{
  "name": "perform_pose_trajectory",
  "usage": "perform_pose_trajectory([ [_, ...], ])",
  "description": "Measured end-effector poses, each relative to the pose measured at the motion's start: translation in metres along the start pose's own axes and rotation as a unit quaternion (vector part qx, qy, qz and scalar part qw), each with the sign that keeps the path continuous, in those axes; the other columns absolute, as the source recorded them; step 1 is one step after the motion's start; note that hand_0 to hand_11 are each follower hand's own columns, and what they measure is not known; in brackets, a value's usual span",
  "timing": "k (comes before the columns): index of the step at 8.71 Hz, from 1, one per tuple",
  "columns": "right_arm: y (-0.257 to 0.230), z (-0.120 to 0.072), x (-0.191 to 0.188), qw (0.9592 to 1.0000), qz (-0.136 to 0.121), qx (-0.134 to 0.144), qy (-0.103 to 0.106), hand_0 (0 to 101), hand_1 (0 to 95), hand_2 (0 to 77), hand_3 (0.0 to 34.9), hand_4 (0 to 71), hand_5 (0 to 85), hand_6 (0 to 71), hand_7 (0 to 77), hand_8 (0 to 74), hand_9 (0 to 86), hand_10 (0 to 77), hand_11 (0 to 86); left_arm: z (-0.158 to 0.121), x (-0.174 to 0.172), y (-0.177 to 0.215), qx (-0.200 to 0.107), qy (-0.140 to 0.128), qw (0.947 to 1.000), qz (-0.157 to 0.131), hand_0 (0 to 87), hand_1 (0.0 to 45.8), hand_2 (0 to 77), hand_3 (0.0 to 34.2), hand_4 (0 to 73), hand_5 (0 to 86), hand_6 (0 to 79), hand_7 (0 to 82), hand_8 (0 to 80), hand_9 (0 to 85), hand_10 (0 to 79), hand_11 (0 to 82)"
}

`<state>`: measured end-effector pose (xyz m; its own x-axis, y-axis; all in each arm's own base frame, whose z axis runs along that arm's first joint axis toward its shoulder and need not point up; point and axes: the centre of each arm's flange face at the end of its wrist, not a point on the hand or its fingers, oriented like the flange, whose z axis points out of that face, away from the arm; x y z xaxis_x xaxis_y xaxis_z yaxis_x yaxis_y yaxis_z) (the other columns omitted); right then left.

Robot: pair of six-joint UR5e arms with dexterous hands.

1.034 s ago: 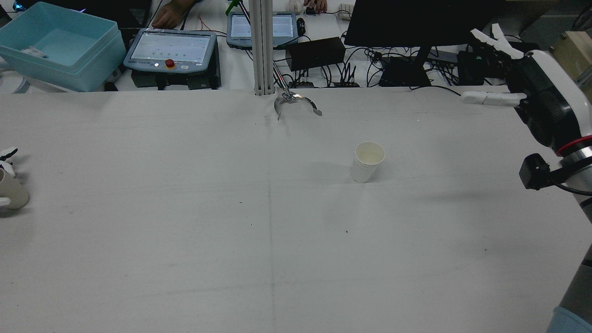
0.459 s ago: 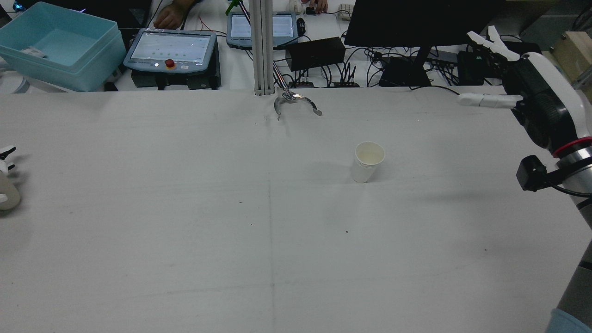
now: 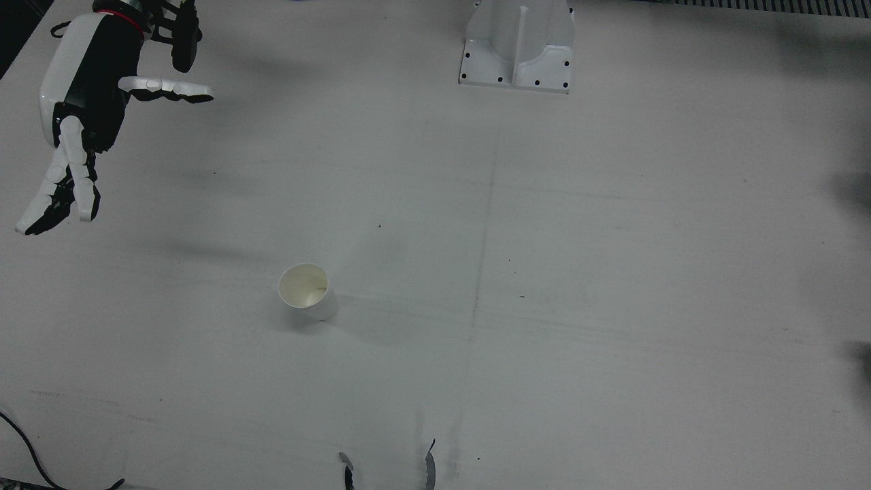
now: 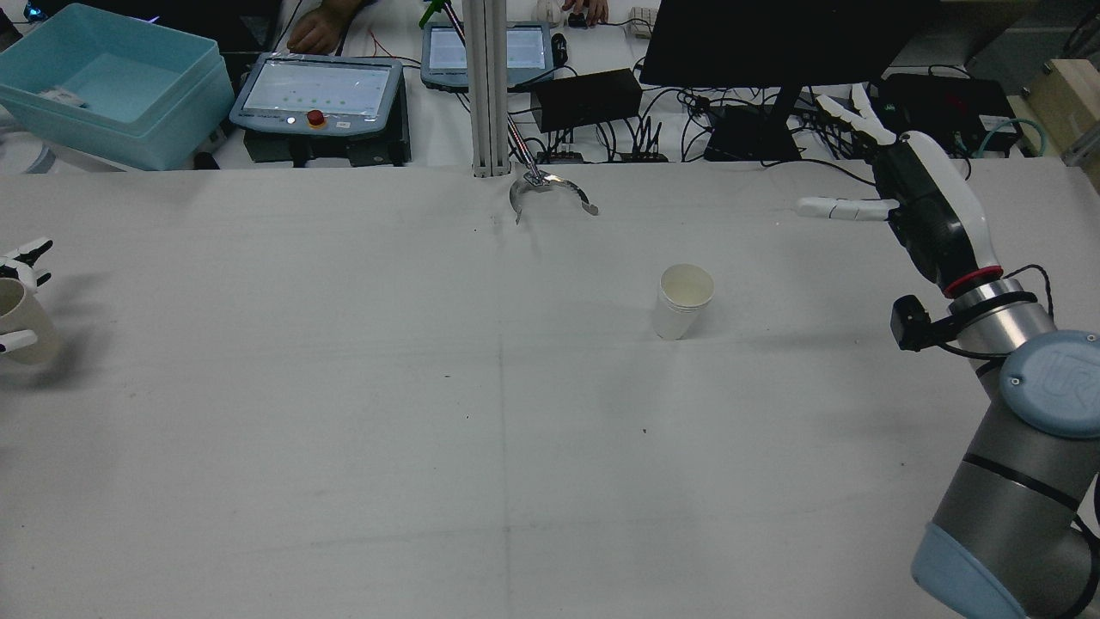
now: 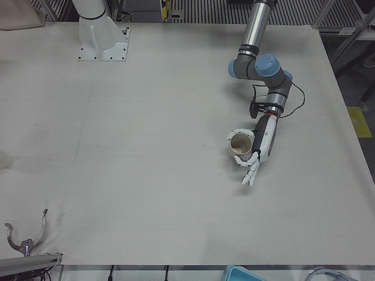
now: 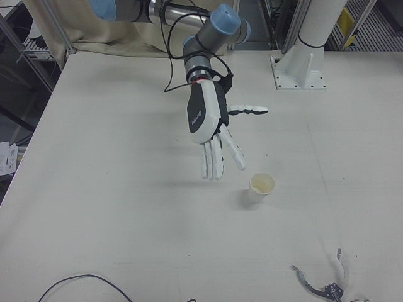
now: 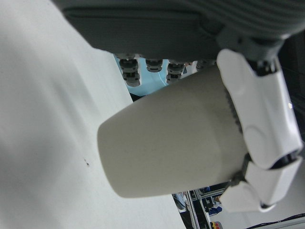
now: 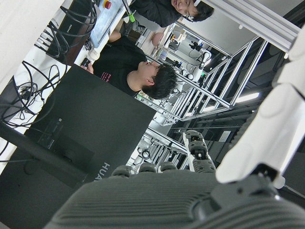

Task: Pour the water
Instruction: 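Reach the right hand toward the white paper cup on the table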

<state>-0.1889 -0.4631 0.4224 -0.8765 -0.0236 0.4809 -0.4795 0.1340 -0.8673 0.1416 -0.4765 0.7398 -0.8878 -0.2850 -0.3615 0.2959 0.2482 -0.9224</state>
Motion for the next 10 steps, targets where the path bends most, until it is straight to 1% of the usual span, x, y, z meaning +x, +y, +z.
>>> perform_pose_trajectory([
  [1,-0.016,0.017,0.034,1.0000,0.006,-0.005,-0.002,42,8.7,7.1,0.0,3.3,1.1,0.5,1.6,0.5,0.5,0.5,1.1,0.003,0.003,0.010,0.001,-0.001,1.0000,-0.006,47.4,10.9,36.5,0.0,26.2,58.4,5.5,9.3,1.6,4.9,6.5,12.0],
  [2,-0.030,0.029,0.068,0.9999,0.010,-0.010,-0.001,42,8.7,7.1,0.0,3.3,1.1,0.5,1.6,0.5,0.5,0.5,1.1,0.003,0.005,0.014,0.004,-0.003,0.9999,-0.011,46.8,10.9,36.5,0.0,26.2,58.4,4.9,11.4,2.2,4.9,6.5,12.0],
  [3,-0.039,0.034,0.099,0.9999,0.012,-0.011,0.004,42,8.7,7.1,0.0,3.3,1.1,0.5,1.1,0.5,0.5,0.5,1.1,0.003,0.005,0.016,0.007,-0.004,0.9999,-0.013,46.8,10.9,36.5,0.0,26.2,58.4,4.9,11.4,2.2,4.9,6.5,12.0],
  [4,-0.039,0.027,0.128,0.9998,0.013,-0.010,0.011,46,9.3,7.6,0.0,2.7,1.1,0.5,1.1,0.5,0.5,0.5,0.5,0.003,0.006,0.016,0.008,-0.005,0.9999,-0.014,46.4,10.9,36.5,0.0,26.7,58.4,4.9,11.4,2.2,4.9,4.4,12.0],
  [5,-0.033,0.016,0.152,0.9997,0.015,-0.008,0.016,46,10.9,3.8,0.0,2.7,1.1,0.5,1.1,0.5,0.5,0.5,0.5,0.003,0.006,0.017,0.008,-0.005,0.9998,-0.015,45.7,10.9,36.5,0.0,26.7,58.4,4.9,11.4,2.2,4.9,6.5,12.5],
  [6,-0.024,0.002,0.171,0.9996,0.016,-0.006,0.022,46,10.9,3.8,0.0,0.0,1.1,0.5,1.1,0.5,0.5,0.5,1.1,0.003,0.007,0.016,0.009,-0.005,0.9998,-0.015,45.4,10.9,36.5,0.0,26.7,58.4,4.9,10.4,1.6,4.9,6.5,11.4],
  [7,-0.023,-0.005,0.186,0.9995,0.016,-0.004,0.026,45,11.5,6.5,0.0,0.0,1.1,0.5,1.1,0.5,0.5,0.5,0.5,0.002,0.007,0.016,0.009,-0.005,0.9998,-0.016,45.4,10.9,36.5,0.0,26.7,58.4,4.9,10.4,1.6,4.9,6.5,11.4],
  [8,-0.027,-0.007,0.203,0.9995,0.019,-0.004,0.026,44,5.4,7.1,0.0,0.0,0.5,0.5,1.1,0.5,0.5,0.5,1.1,0.002,0.006,0.016,0.010,-0.005,0.9998,-0.016,45.2,10.9,36.5,0.0,26.7,58.4,4.4,10.4,2.2,4.9,6.5,11.4],
  [9,-0.035,-0.006,0.219,0.9993,0.032,-0.008,0.018,44,5.4,7.1,0.0,0.0,0.5,0.5,1.1,0.5,0.5,0.5,1.1,0.002,0.007,0.016,0.010,-0.004,0.9998,-0.016,45.3,10.9,36.5,0.0,26.7,58.4,4.9,10.4,2.2,4.9,6.5,11.4],
  [10,-0.038,-0.003,0.227,0.9988,0.048,-0.010,0.007,43,11.5,3.3,0.0,0.0,0.5,0.5,1.1,0.5,0.5,0.5,0.5,0.002,0.007,0.015,0.010,-0.005,0.9998,-0.016,45.6,10.9,36.5,0.0,26.7,58.4,4.9,10.4,2.2,4.9,6.5,11.4],
])
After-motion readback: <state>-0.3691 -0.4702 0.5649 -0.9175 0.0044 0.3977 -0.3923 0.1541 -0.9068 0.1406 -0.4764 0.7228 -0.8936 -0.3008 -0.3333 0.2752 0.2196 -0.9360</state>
